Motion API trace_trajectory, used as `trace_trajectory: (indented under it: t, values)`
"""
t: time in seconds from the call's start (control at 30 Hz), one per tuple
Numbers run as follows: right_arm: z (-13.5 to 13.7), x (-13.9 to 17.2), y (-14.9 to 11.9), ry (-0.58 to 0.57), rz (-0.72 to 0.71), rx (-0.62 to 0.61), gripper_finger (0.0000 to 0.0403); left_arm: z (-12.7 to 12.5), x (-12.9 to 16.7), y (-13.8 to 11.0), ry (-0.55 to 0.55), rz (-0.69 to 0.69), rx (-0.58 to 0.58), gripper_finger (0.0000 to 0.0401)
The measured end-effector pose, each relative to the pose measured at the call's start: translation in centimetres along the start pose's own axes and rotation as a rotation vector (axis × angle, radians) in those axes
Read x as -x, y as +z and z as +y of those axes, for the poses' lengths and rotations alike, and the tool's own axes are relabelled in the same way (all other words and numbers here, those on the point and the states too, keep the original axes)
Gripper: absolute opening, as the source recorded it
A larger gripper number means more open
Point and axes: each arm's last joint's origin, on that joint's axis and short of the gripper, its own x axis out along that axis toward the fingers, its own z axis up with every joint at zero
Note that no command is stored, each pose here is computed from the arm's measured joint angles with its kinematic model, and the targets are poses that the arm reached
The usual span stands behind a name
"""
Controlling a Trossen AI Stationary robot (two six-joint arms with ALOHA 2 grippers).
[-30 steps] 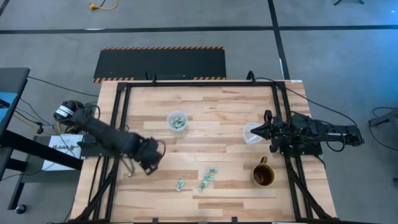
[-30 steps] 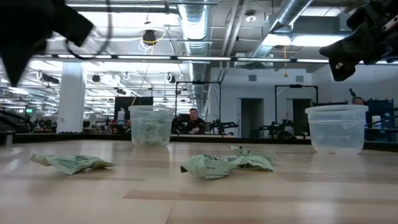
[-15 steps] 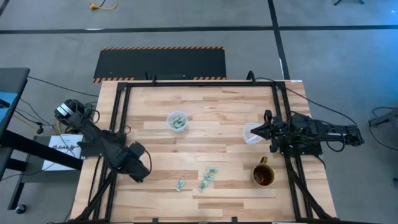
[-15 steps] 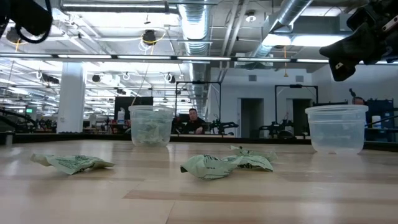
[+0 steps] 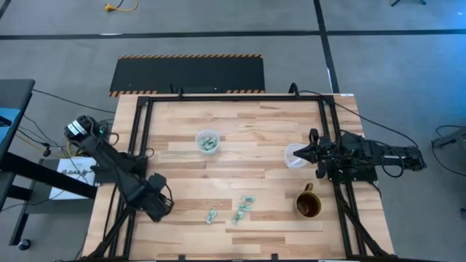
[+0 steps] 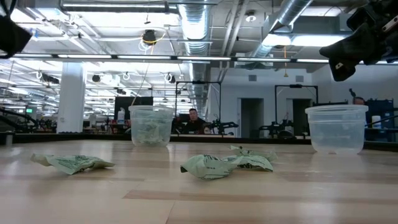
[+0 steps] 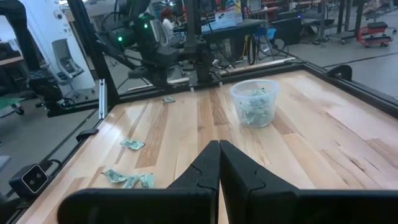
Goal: Pick and place Stevia / Truvia into bins
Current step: Put the green truvia packet into the left transparent container
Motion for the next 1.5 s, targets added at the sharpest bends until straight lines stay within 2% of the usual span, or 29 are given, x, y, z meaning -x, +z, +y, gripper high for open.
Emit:
trace_trajectory:
  t: [0.3, 0.43, 0.77, 1.07, 1.27, 1.5]
  values:
    - [0.0, 0.0, 0.0, 0.000, 0.003, 0.000, 0.0000, 0.4, -3.3, -0.8, -0.092, 0.040, 0.049, 0.0127]
    - [0.0, 0.0, 0.0, 0.000, 0.003, 0.000, 0.0000, 1.1, -4.2, -0.9, -0.046, 0.062, 0.093, 0.0127]
    - [0.0, 0.0, 0.0, -0.001, 0.003, 0.000, 0.0000, 0.6, -3.3, -1.1, -0.077, 0.047, 0.095, 0.0127]
    - [0.0, 0.0, 0.0, -0.001, 0.004, 0.000, 0.0000, 1.8, -3.2, -0.7, 0.085, 0.019, 0.126, 0.0127]
    - [0.0, 0.0, 0.0, -0.001, 0.003, 0.000, 0.0000, 1.8, -3.3, -0.6, 0.084, -0.009, 0.117, 0.0127]
    - [0.0, 0.0, 0.0, -0.001, 0.003, 0.000, 0.0000, 1.6, -4.5, -0.9, 0.176, -0.010, 0.091, 0.0127]
